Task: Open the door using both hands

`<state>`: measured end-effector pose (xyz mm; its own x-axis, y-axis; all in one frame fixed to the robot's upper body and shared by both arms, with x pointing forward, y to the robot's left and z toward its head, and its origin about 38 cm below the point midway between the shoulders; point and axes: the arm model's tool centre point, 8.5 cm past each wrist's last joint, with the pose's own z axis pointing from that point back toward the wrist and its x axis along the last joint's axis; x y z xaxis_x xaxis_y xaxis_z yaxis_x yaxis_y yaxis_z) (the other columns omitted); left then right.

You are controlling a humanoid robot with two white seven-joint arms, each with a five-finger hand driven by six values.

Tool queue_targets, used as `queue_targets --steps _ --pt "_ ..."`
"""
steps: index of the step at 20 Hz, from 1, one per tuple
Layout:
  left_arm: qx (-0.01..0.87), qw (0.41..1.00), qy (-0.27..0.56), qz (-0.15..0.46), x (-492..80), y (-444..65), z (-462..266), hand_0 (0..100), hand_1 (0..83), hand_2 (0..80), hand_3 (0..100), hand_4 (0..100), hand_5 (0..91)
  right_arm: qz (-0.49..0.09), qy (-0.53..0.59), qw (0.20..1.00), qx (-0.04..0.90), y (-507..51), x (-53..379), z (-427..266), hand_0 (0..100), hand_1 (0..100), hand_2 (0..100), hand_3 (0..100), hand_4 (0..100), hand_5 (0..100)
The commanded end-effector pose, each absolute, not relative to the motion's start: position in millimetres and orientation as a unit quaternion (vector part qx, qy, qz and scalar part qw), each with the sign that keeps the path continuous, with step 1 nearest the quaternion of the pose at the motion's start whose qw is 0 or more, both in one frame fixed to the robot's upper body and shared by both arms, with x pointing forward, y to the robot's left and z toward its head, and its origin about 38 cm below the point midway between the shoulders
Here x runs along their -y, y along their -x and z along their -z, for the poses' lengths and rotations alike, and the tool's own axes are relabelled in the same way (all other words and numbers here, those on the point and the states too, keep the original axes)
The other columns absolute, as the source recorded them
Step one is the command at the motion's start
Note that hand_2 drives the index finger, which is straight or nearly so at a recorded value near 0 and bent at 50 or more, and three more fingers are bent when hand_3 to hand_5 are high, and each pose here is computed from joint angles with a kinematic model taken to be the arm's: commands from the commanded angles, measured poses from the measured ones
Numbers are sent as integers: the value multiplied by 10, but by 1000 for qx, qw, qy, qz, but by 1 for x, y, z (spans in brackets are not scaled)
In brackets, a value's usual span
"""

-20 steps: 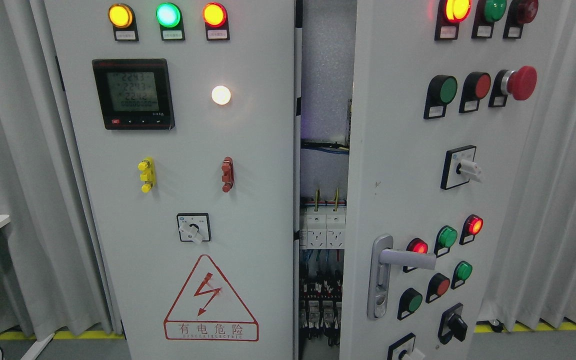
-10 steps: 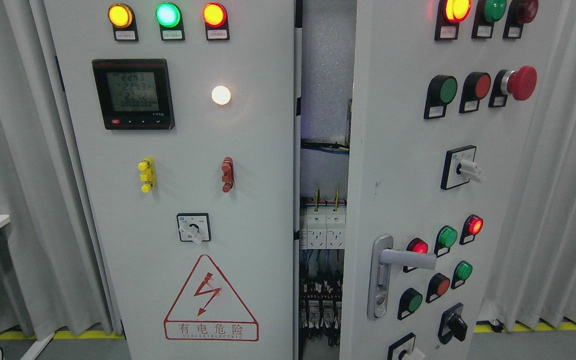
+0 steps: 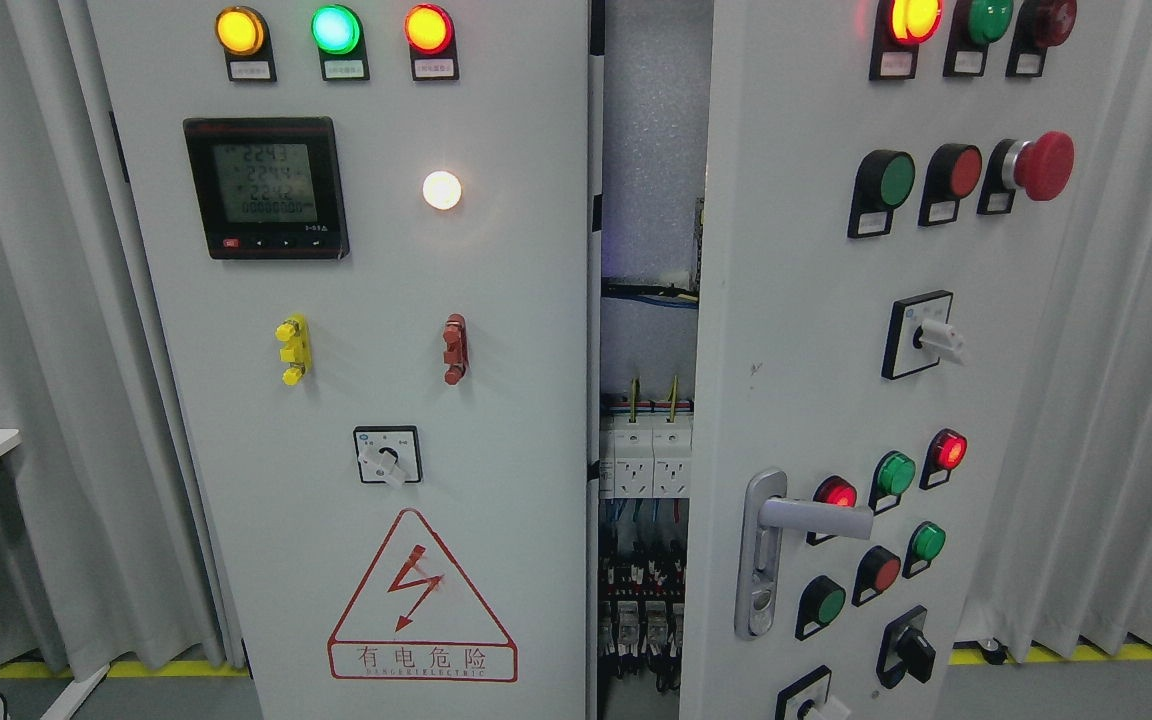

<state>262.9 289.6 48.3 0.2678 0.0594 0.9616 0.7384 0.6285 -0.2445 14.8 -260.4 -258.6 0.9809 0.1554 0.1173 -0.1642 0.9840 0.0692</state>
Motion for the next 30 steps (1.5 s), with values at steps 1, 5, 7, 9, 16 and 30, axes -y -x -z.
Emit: queue_targets --steps 1,5,7,9,16,30 --pt "618 598 377 343 -270 -291 -177 296 0 27 28 36 0 -80 -40 994 55 -15 260 259 219 0 0 0 0 0" --pt "611 587 395 357 -269 -303 -209 296 0 27 28 37 0 -81 -39 994 56 -15 261 259 218 0 0 0 0 0" --pt "621 571 395 364 -268 -312 -227 296 0 27 28 37 0 -80 -39 994 56 -15 261 259 218 0 0 0 0 0" --pt "620 563 406 366 -265 -323 -247 296 0 27 28 37 0 -80 -40 994 56 -15 260 259 218 0 0 0 0 0" --pt "623 551 428 353 -262 -364 -295 296 0 27 27 37 0 -80 -40 994 56 -15 260 259 219 0 0 0 0 0" --pt "636 484 483 357 -230 -424 -424 296 0 27 27 37 0 -81 -40 994 56 -15 260 259 218 0 0 0 0 0"
